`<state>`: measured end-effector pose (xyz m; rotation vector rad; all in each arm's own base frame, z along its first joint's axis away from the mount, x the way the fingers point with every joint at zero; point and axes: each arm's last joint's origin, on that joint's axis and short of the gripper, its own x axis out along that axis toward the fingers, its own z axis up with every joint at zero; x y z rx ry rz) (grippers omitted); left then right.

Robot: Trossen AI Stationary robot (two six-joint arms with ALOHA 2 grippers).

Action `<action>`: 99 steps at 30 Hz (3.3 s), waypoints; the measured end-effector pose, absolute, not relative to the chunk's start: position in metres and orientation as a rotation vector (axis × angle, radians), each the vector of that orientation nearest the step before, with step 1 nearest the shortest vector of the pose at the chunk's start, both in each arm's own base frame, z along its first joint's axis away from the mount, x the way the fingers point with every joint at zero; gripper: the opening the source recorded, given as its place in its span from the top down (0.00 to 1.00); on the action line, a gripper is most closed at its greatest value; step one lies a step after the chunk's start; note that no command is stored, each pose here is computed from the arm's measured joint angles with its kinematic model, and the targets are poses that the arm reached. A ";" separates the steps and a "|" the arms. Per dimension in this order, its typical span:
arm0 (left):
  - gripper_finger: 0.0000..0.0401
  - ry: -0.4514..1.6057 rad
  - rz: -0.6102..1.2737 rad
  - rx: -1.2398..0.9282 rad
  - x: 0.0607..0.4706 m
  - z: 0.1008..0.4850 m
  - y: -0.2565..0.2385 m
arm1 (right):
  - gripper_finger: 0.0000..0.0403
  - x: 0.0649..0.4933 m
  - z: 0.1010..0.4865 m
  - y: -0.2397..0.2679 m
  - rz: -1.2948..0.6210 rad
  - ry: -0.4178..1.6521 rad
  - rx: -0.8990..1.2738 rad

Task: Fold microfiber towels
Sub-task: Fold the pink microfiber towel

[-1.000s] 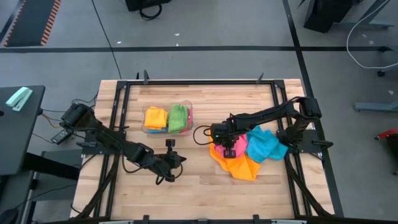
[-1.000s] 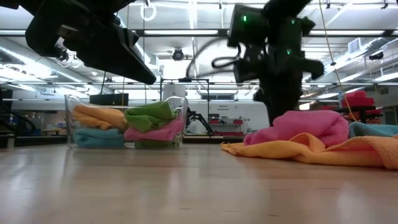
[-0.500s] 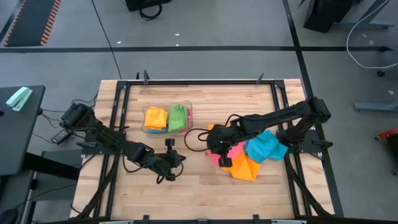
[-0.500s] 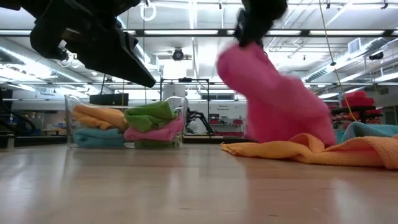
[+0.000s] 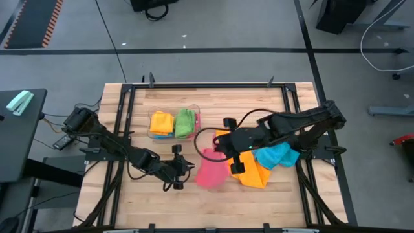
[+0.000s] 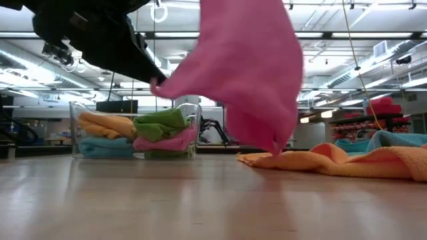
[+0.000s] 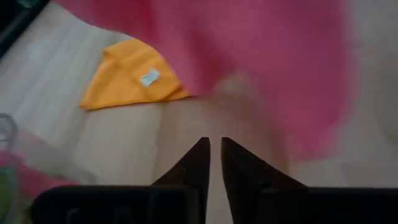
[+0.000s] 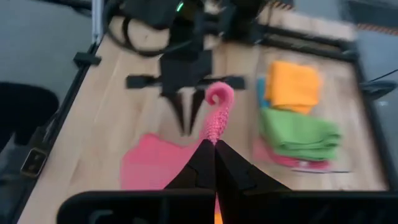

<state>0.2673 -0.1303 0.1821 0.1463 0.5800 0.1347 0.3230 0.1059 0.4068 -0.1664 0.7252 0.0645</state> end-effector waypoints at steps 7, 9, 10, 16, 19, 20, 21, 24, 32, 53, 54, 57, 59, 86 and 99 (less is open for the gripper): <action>0.73 0.525 0.009 0.048 0.272 0.189 -0.136 | 1.00 0.318 0.425 0.104 0.046 0.687 -0.157; 0.68 0.500 -0.004 0.021 0.275 0.192 -0.134 | 1.00 0.318 0.425 0.104 0.046 0.685 -0.156; 0.66 0.497 0.001 0.015 0.276 0.192 -0.132 | 1.00 0.318 0.425 0.104 0.046 0.686 -0.156; 0.56 0.491 0.071 -0.040 0.280 0.192 -0.123 | 1.00 0.318 0.425 0.106 0.050 0.680 -0.153; 0.51 0.491 0.108 -0.083 0.283 0.192 -0.116 | 1.00 0.318 0.425 0.106 0.055 0.680 -0.151; 0.50 0.491 0.115 -0.085 0.284 0.192 -0.114 | 1.00 0.318 0.425 0.106 0.058 0.681 -0.145; 0.48 0.491 0.119 -0.087 0.285 0.192 -0.112 | 1.00 0.318 0.425 0.106 0.058 0.681 -0.139; 0.44 0.500 0.122 -0.094 0.286 0.191 -0.107 | 1.00 0.318 0.426 0.107 0.062 0.673 -0.133; 0.38 0.501 0.061 -0.149 0.293 0.193 -0.095 | 1.00 0.318 0.429 0.119 0.118 0.631 -0.119; 0.96 0.620 -0.028 -0.172 0.290 0.188 -0.095 | 1.00 0.316 0.434 0.116 0.067 0.588 -0.140; 0.96 0.620 -0.030 -0.172 0.290 0.188 -0.095 | 1.00 0.316 0.434 0.116 0.065 0.588 -0.136; 0.97 0.622 -0.034 -0.169 0.292 0.192 -0.098 | 1.00 0.315 0.433 0.115 0.062 0.606 -0.135; 0.98 0.634 -0.040 -0.163 0.292 0.200 -0.101 | 1.00 0.313 0.431 0.115 0.061 0.636 -0.145; 0.96 0.576 -0.316 -0.036 0.234 0.360 -0.157 | 0.97 0.280 0.444 0.166 0.246 0.690 0.124; 0.98 0.595 -0.445 -0.168 0.217 0.361 -0.201 | 0.97 0.265 0.424 0.220 0.380 0.695 0.301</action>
